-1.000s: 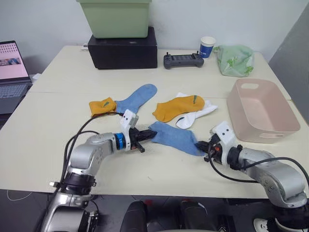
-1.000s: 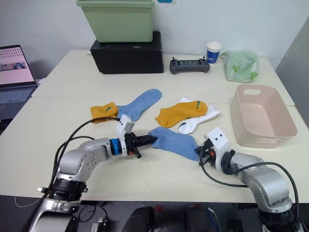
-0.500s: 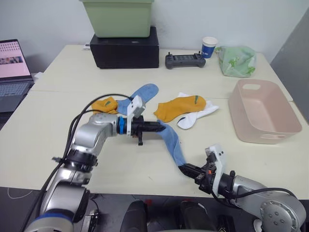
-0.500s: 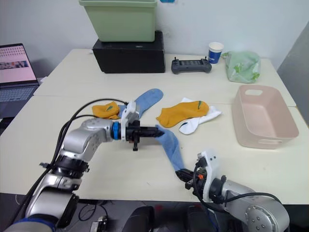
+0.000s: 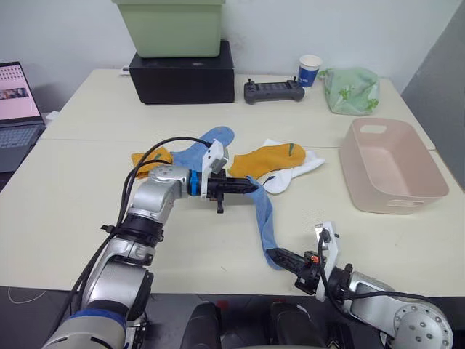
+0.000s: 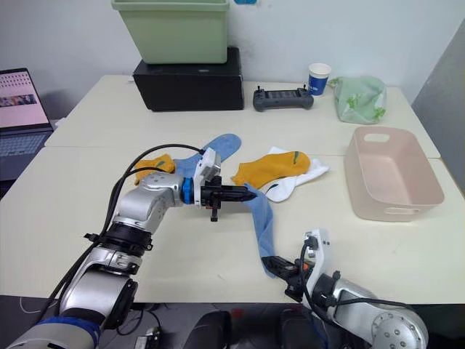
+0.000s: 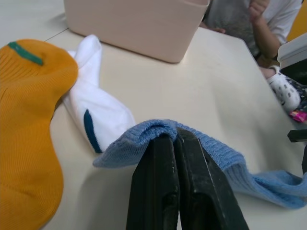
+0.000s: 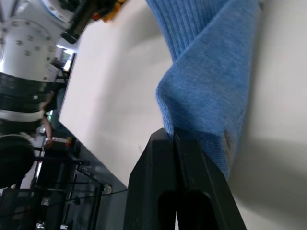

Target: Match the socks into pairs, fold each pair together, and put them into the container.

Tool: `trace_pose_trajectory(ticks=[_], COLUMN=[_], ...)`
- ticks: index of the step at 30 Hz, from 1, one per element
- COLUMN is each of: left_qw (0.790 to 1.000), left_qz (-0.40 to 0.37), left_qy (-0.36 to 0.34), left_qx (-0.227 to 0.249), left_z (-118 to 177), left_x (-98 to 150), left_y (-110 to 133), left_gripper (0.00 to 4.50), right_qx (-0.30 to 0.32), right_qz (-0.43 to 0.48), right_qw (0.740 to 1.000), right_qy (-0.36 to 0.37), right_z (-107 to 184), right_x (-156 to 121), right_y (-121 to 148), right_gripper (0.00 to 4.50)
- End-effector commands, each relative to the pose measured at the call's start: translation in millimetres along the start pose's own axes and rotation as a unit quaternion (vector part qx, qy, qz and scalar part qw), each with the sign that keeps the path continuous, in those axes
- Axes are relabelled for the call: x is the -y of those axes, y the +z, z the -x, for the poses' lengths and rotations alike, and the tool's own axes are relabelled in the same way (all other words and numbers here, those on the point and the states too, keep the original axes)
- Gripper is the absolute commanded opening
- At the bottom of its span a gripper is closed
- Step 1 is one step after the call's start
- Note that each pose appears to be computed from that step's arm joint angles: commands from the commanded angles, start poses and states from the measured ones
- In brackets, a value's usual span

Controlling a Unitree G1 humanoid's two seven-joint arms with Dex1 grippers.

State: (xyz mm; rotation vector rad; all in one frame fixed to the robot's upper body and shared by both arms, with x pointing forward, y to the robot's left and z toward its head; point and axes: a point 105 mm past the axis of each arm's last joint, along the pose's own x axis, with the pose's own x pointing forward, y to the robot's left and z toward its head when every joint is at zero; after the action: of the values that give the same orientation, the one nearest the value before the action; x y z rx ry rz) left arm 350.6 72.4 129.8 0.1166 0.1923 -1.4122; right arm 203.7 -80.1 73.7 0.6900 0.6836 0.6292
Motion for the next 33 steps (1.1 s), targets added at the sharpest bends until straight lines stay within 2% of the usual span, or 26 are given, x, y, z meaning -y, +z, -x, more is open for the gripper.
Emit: trace_pose_trajectory(ticks=[1, 9, 12, 15, 18, 21, 26, 31, 33], left_qw=[0.999, 0.999, 0.998, 0.999, 0.998, 0.997, 0.996, 0.993, 0.993], left_qz=[-0.022, -0.031, -0.041, -0.024, -0.017, -0.030, -0.037, -0.074, -0.087], left_qy=[0.024, 0.040, 0.041, 0.045, 0.060, 0.068, 0.075, 0.078, 0.064], left_qx=[0.014, -0.013, -0.027, -0.008, -0.022, -0.035, -0.043, -0.049, -0.050], left_z=[4.4, 11.9, 13.8, 15.5, 20.6, 29.3, 46.5, 69.4, 77.0], left_x=[-8.3, -14.3, -14.1, -15.2, -21.0, -22.1, -19.7, -12.3, -4.0], left_y=[5.7, -12.7, -20.4, -17.7, -18.3, -20.5, -22.6, -12.1, -5.1], left_gripper=[0.00, 0.00, 0.00, 0.00, 0.00, 0.64, 2.25, 3.65, 4.36], right_qx=[0.030, 0.032, 0.047, 0.068, 0.074, 0.086, 0.091, 0.076, 0.071], right_qz=[-0.033, -0.049, -0.039, -0.014, 0.008, 0.038, 0.093, 0.203, 0.244], right_qw=[0.999, 0.997, 0.997, 0.995, 0.994, 0.993, 0.987, 0.971, 0.962], right_qy=[-0.014, -0.043, -0.052, -0.072, -0.075, -0.073, -0.089, -0.101, -0.097], right_z=[-1.9, 1.3, 0.9, 6.2, 10.3, 17.3, 30.3, 43.6, 46.7], right_x=[0.2, 6.7, 7.0, 11.3, 10.4, 8.0, 12.1, 12.6, 10.2], right_y=[1.2, -6.7, 0.0, 10.0, 15.1, 24.3, 37.7, 54.3, 61.5], right_gripper=[0.01, 0.01, 0.01, 0.61, 1.60, 2.66, 4.45, 4.50, 4.50])
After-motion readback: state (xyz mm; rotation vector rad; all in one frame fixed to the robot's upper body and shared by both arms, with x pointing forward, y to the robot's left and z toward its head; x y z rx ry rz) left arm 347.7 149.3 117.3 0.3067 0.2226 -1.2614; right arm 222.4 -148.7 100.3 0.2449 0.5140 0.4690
